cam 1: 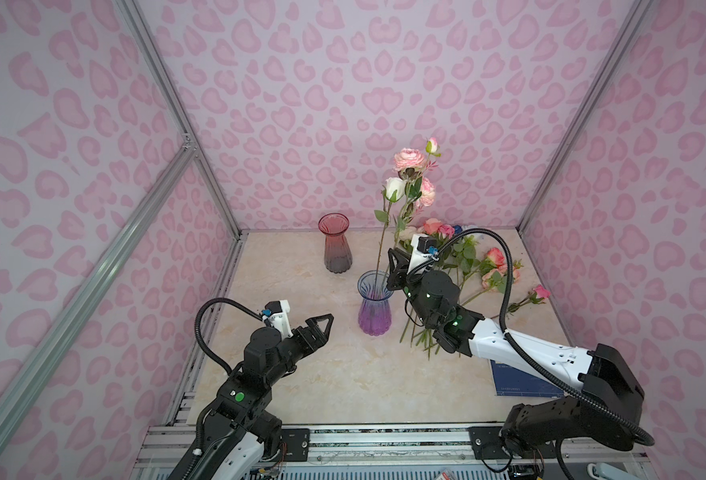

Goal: Arrange the flowers into the vase
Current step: 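Carry the pale pink rose over the purple-blue vase and lower its stem inside, then open the right gripper and move it back to grasp a pink rose stem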

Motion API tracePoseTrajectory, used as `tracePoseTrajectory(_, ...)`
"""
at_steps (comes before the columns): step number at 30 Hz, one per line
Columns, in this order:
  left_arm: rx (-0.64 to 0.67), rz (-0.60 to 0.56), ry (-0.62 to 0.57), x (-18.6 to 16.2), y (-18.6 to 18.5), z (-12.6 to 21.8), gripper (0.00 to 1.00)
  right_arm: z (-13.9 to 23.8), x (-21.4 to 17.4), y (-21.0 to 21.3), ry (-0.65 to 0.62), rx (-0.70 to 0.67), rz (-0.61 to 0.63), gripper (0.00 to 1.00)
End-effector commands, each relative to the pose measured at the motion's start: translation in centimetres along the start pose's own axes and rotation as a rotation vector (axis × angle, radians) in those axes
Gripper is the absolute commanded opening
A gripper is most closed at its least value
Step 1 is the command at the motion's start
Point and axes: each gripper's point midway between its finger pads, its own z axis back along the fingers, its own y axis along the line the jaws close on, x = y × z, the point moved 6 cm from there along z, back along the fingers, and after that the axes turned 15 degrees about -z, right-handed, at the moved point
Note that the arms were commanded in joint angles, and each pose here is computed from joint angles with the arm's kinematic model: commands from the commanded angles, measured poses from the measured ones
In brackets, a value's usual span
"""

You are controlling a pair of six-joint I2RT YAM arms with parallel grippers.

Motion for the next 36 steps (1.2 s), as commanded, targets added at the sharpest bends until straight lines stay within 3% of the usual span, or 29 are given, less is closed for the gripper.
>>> tracePoseTrajectory(1,-0.032,0.004,-0.035,0.7,-0.6,0.3,0.96,0.3,-0.1,-0.4,-0.003,-0.022,-0.019,0.19)
tracePoseTrajectory(19,-0.013,-0.012,-0.023,-0.2,0.2,-0.1,0.96,2.8,1.2,-0.1,0.036,-0.017,-0.036,0.23)
tracePoseTrajectory(23,-0.028,-0.012,-0.023,-0.2,0.1,-0.4,0.96,4.0,2.0,-0.8,0.043,-0.065,0.023,0.24)
tracePoseTrajectory(27,-0.064,0.008,0.004,-0.3,-0.4,-1.1,0.96,5.8,2.7,-5.2,0.019,-0.25,0.06,0.24)
tracePoseTrajectory(29,-0.087,0.028,0.038,-0.9,-0.4,-1.6,0.96,6.7,3.2,-8.8,0.028,-0.326,0.014,0.26)
tracePoseTrajectory(36,-0.12,0.048,0.125,-3.5,-0.4,-3.5,0.96,11.4,3.7,-23.6,0.027,-0.64,-0.371,0.33)
